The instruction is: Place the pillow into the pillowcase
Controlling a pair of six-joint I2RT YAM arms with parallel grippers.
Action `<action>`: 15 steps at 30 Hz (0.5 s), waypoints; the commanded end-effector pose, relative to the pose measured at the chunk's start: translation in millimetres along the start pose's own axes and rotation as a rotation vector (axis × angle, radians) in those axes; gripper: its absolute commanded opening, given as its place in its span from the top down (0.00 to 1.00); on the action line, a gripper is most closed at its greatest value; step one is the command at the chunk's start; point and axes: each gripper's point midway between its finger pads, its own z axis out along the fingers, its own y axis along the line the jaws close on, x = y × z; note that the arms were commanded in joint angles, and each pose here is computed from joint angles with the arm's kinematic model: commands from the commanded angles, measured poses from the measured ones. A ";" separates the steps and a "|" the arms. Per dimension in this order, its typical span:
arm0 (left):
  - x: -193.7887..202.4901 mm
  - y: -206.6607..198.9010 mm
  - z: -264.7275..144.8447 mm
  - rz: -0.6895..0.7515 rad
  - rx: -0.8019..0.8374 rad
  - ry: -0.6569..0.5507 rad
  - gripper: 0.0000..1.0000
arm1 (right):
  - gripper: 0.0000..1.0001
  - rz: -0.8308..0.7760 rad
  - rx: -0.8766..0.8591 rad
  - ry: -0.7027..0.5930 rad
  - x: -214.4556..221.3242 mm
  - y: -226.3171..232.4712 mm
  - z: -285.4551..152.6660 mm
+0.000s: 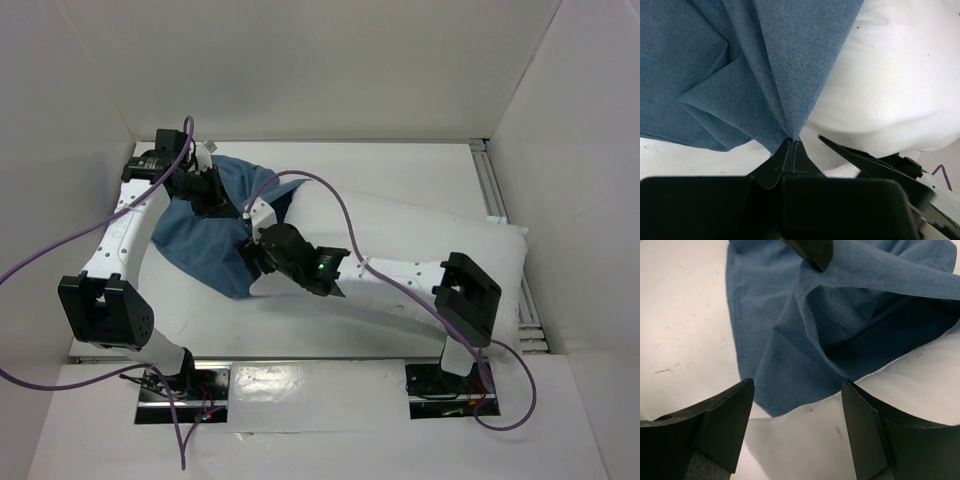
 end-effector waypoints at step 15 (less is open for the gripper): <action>-4.7 -11.1 -18.8 0.020 0.028 -0.055 1.00 | 0.54 -0.119 0.095 -0.053 15.7 -7.2 79.8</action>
